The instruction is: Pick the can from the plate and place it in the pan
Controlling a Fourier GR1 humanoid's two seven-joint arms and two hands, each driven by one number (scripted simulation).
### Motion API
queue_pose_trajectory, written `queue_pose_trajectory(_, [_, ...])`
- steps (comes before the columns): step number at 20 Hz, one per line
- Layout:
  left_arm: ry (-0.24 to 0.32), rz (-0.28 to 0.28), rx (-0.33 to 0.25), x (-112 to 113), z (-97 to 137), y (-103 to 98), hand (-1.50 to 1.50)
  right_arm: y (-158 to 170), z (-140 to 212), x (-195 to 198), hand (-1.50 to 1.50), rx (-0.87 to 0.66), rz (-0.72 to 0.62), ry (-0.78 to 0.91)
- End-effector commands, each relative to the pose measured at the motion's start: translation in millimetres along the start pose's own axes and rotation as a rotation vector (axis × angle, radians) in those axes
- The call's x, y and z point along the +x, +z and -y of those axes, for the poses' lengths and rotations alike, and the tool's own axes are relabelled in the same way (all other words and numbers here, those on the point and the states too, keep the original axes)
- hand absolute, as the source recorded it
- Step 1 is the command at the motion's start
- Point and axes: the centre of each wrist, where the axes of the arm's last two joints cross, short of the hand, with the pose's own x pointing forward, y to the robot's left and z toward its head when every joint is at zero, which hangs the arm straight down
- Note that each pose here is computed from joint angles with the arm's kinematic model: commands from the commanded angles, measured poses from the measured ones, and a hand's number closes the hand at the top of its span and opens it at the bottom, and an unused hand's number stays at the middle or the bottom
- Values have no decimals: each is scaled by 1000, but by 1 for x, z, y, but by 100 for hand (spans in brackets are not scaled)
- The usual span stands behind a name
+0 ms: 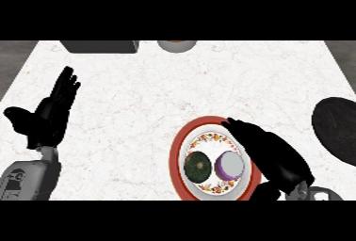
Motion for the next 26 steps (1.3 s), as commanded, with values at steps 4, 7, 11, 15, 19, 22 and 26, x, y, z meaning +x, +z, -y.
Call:
queue_pose_trajectory(4, [-6, -13, 13, 0, 3, 4, 0, -24, 0, 18, -150, 43, -65, 99])
queue_pose_trajectory(7, [-2, -2, 6, 1, -11, -8, 0, -28, -14, -11, -150, 82, -68, 106])
queue_pose_trajectory(11, [5, -16, -4, -11, 6, 5, 0, -31, -28, -5, -150, 70, -67, 90])
queue_pose_trajectory(15, [-4, -3, 8, -8, 13, 18, 0, -39, -36, 14, -150, 88, -78, 106])
queue_pose_trajectory(19, [-5, -17, -3, -7, -16, -6, 0, -54, -41, 0, -150, 124, -105, 125])
queue_pose_trajectory(22, [0, 3, 6, -29, 3, -2, 0, -60, -70, -10, -150, 134, -97, 134])
queue_pose_trajectory(26, [-5, -6, 16, -4, 0, 0, 0, -73, -51, 8, -150, 188, -111, 122])
